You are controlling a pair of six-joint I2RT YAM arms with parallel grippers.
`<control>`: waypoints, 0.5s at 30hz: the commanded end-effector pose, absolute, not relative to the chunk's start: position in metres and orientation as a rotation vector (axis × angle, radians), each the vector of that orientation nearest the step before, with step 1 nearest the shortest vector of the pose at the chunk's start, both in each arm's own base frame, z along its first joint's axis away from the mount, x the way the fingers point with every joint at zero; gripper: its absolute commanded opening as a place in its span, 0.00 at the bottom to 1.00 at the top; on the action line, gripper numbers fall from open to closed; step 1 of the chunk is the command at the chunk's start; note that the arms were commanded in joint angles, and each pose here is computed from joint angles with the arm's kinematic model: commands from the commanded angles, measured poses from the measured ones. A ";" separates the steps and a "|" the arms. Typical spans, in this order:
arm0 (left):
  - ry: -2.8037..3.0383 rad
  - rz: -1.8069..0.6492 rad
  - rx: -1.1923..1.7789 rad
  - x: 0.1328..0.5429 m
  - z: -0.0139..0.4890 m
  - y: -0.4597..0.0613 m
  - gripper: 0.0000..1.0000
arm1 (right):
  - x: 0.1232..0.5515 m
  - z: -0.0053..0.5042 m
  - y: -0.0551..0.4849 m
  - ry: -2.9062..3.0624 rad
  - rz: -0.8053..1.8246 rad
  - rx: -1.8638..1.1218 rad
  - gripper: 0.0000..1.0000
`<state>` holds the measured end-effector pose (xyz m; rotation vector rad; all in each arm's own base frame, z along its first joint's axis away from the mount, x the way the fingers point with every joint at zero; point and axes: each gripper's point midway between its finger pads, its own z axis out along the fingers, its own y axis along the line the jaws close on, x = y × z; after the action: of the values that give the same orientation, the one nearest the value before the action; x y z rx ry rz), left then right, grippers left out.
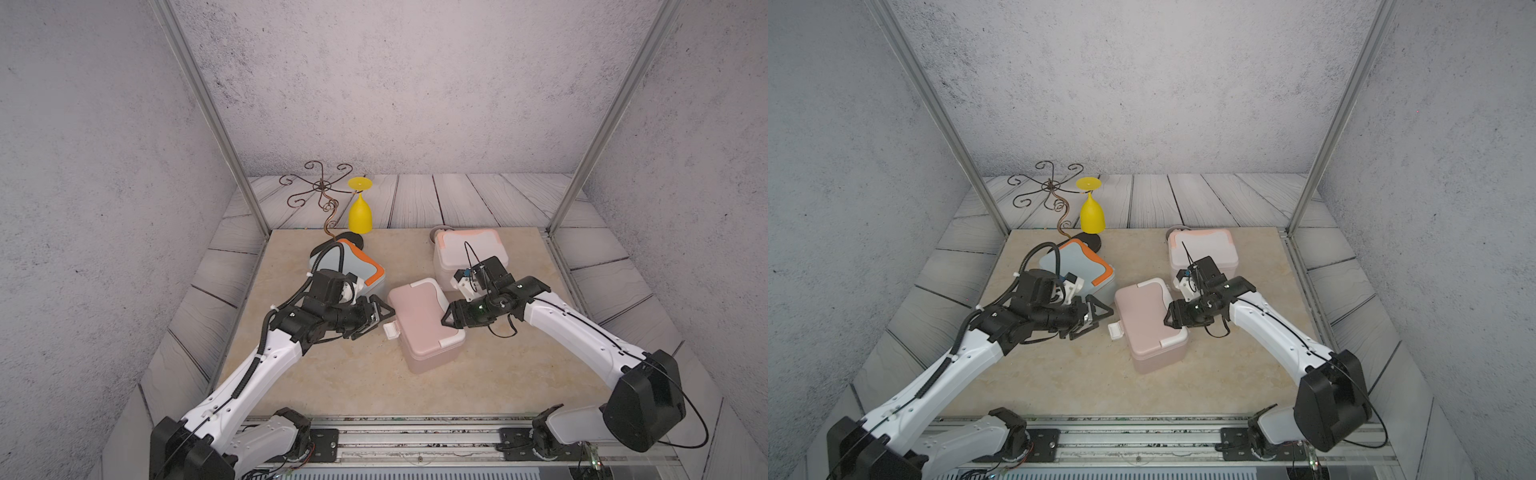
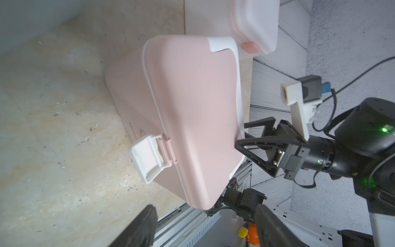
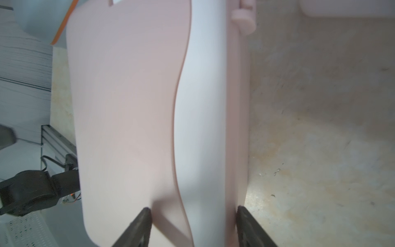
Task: Open first aid kits and take out gauze
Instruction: Open the lid of the first aid kit.
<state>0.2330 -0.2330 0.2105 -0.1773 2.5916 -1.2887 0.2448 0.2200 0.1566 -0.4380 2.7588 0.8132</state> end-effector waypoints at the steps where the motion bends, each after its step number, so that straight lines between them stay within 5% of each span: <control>1: 2.578 -1.339 -0.123 0.237 0.220 -0.247 0.76 | 0.207 0.155 0.221 2.828 0.967 -0.435 0.63; 15: 2.647 -1.446 -0.061 0.253 0.190 -0.276 0.77 | 0.229 0.161 0.191 2.793 0.698 -0.316 0.65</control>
<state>0.2498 -0.2629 0.1732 -0.1447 2.7004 -1.3562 0.2186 0.2046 0.1567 -0.3815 2.7982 0.8110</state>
